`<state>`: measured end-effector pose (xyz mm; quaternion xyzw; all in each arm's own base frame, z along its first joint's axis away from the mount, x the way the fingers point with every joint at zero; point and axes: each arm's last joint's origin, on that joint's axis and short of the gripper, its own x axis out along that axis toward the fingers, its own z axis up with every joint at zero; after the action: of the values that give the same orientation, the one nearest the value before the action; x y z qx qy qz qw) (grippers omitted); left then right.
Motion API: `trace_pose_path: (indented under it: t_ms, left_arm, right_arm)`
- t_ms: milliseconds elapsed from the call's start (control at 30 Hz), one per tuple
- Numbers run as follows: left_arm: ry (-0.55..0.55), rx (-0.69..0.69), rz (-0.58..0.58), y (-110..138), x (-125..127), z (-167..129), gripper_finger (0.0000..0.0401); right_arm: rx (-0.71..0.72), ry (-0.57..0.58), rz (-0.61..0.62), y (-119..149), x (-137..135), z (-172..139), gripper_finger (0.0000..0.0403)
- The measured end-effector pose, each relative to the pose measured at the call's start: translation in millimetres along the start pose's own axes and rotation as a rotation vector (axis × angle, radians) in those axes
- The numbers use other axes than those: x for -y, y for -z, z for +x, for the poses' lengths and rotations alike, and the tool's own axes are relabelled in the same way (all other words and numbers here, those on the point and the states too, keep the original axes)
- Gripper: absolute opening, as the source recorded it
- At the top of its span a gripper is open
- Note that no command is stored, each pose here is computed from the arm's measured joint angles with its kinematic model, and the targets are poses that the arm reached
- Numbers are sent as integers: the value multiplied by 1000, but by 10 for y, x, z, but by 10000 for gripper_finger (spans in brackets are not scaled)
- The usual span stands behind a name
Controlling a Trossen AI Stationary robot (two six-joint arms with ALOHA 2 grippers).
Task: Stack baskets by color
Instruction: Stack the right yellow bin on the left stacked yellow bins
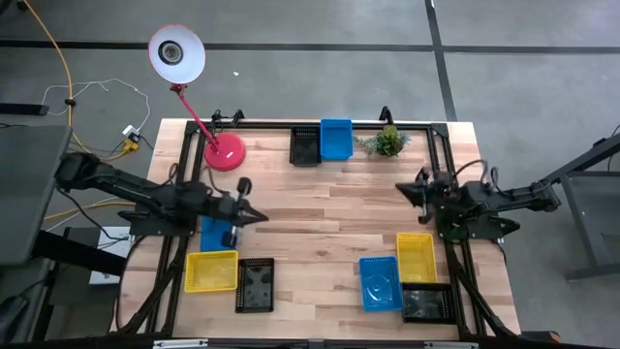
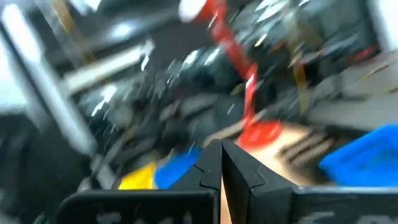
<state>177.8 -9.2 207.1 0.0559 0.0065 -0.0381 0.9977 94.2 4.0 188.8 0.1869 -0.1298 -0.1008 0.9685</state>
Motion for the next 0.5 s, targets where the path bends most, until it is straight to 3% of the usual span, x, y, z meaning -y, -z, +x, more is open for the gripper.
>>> trace_pose_path:
  t_ms: [67,200,267,367,500]
  left_arm:
    - [-36,37,-4,56,-3,-106,0]
    - [-111,69,-28,83,-14,-212,0]
    - [-147,76,-30,69,-25,-227,0]
    - [-177,87,-24,52,-35,-238,0]
    - [-181,85,-20,54,-36,-238,0]
  right_arm:
    - [73,-16,11,-74,-22,1,0]
    - [149,-256,-2,-182,-132,17,0]
    - [122,-332,-36,-220,-189,51,0]
    - [17,-270,-57,-300,-262,157,4]
    - [-281,-73,-76,-374,-361,316,33]
